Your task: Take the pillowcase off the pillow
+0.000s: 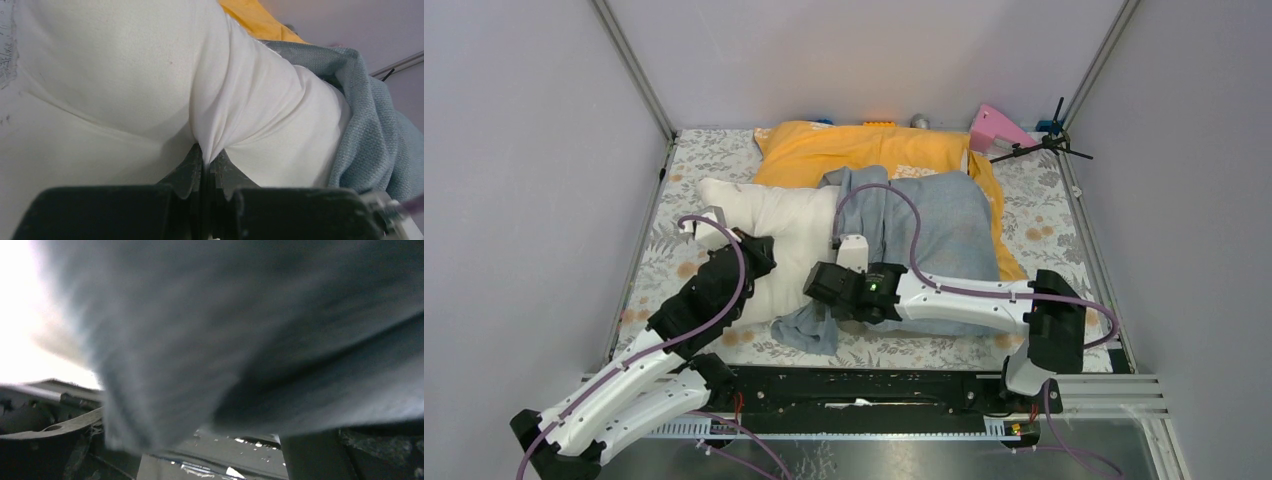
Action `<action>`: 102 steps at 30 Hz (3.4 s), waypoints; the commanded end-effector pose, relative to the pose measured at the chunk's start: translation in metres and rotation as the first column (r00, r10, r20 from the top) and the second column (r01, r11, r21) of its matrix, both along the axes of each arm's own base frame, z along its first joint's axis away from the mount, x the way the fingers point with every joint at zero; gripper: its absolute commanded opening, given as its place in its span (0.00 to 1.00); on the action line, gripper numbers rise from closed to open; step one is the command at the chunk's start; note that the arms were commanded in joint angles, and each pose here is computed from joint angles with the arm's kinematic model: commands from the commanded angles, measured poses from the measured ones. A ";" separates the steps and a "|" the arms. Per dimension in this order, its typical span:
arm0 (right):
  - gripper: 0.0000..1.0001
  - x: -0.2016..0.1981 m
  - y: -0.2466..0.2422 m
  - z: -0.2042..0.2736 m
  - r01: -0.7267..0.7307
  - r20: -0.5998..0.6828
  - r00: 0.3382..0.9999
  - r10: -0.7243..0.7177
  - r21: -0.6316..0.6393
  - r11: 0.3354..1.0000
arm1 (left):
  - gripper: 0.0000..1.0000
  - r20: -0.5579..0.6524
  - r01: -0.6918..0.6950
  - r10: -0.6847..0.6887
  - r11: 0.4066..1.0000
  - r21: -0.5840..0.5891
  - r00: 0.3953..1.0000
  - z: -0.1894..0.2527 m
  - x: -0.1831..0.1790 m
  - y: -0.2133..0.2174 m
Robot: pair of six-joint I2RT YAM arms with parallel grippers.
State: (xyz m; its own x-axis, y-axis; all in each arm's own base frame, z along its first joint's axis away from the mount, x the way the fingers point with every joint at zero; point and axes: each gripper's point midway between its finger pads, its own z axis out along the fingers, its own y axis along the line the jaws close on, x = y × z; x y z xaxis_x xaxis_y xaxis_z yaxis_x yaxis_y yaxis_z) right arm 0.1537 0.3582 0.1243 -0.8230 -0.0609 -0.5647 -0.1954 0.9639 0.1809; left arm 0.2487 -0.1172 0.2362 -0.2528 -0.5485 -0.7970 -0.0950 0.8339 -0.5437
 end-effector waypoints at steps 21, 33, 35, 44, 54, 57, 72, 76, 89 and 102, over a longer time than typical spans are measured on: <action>0.36 0.089 -0.278 0.045 0.558 0.286 0.806 -0.519 -0.072 0.827 | 0.00 0.127 -0.100 0.100 0.995 -0.004 0.987 0.059 -0.001 0.029; 0.68 0.073 -0.177 0.084 -0.004 0.227 0.973 -0.048 0.225 0.974 | 0.00 0.124 -0.083 0.089 0.995 -0.053 0.988 0.058 0.002 0.020; 0.70 0.068 -0.162 0.083 -0.043 0.182 0.983 -0.006 0.264 0.963 | 0.00 0.142 -0.079 0.089 0.994 -0.074 0.986 0.058 0.002 0.019; 0.99 0.032 -0.085 0.115 -0.218 0.225 0.962 0.153 0.301 0.928 | 0.00 0.143 -0.064 0.077 0.993 -0.098 0.987 0.055 0.002 0.015; 1.00 0.019 -0.019 0.102 -0.130 0.241 0.968 0.074 0.225 0.966 | 0.00 0.135 -0.061 0.077 0.992 -0.113 0.988 0.053 0.003 0.012; 1.00 0.033 -0.027 0.085 0.005 0.237 0.971 -0.045 0.167 0.986 | 0.00 0.132 -0.062 0.076 0.992 -0.110 0.988 0.051 0.003 0.012; 0.98 0.088 -0.201 0.007 0.348 0.244 0.925 -0.291 -0.235 0.908 | 0.00 0.158 -0.134 0.142 0.989 -0.057 0.977 0.055 -0.006 0.039; 0.96 0.093 -0.262 0.006 0.443 0.249 0.889 -0.384 -0.255 0.860 | 0.00 0.167 -0.148 0.154 0.988 -0.049 0.974 0.059 -0.008 0.044; 0.57 0.107 -0.255 0.004 0.380 0.138 0.920 -0.366 -0.088 0.921 | 0.00 0.164 -0.166 0.169 0.986 -0.027 0.972 0.059 -0.008 0.049; 0.17 0.100 -0.236 0.131 0.118 0.422 0.890 -0.173 0.153 0.981 | 0.00 0.061 -0.063 0.052 0.979 0.196 0.997 0.078 0.038 0.006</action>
